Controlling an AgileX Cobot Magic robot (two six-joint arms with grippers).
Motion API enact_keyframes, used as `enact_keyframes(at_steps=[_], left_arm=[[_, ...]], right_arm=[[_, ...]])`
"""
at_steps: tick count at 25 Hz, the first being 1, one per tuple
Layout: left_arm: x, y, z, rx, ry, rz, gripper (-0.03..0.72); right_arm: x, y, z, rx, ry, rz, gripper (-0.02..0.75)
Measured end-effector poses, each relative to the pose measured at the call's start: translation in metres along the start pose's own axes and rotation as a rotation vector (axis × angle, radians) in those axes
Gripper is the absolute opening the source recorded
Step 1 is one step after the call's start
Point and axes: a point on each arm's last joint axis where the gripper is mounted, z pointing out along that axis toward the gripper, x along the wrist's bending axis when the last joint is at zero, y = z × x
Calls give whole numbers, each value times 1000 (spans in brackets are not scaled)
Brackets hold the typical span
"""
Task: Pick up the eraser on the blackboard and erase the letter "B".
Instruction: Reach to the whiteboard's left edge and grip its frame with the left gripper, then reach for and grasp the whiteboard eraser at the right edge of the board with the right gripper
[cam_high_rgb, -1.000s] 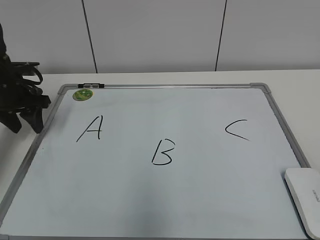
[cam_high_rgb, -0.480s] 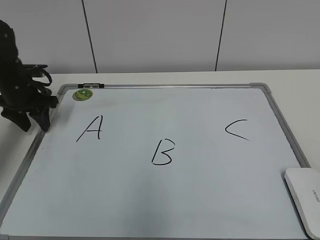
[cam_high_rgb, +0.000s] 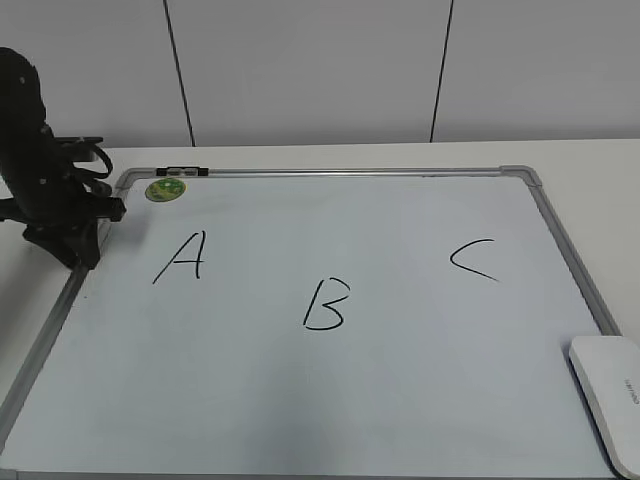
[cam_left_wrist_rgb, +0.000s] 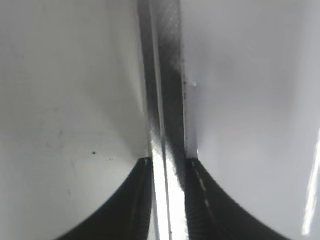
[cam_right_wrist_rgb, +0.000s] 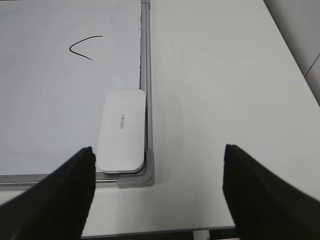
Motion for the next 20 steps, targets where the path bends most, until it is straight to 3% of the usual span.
enact_keyframes(at_steps=[6,20], left_arm=[[0,0,0,-2,-2,-4,56],[0,0,0,-3,-2,-13,46]], right_arm=[[0,0,0,0,0,0,587],[0,0,0,0,0,0,587]])
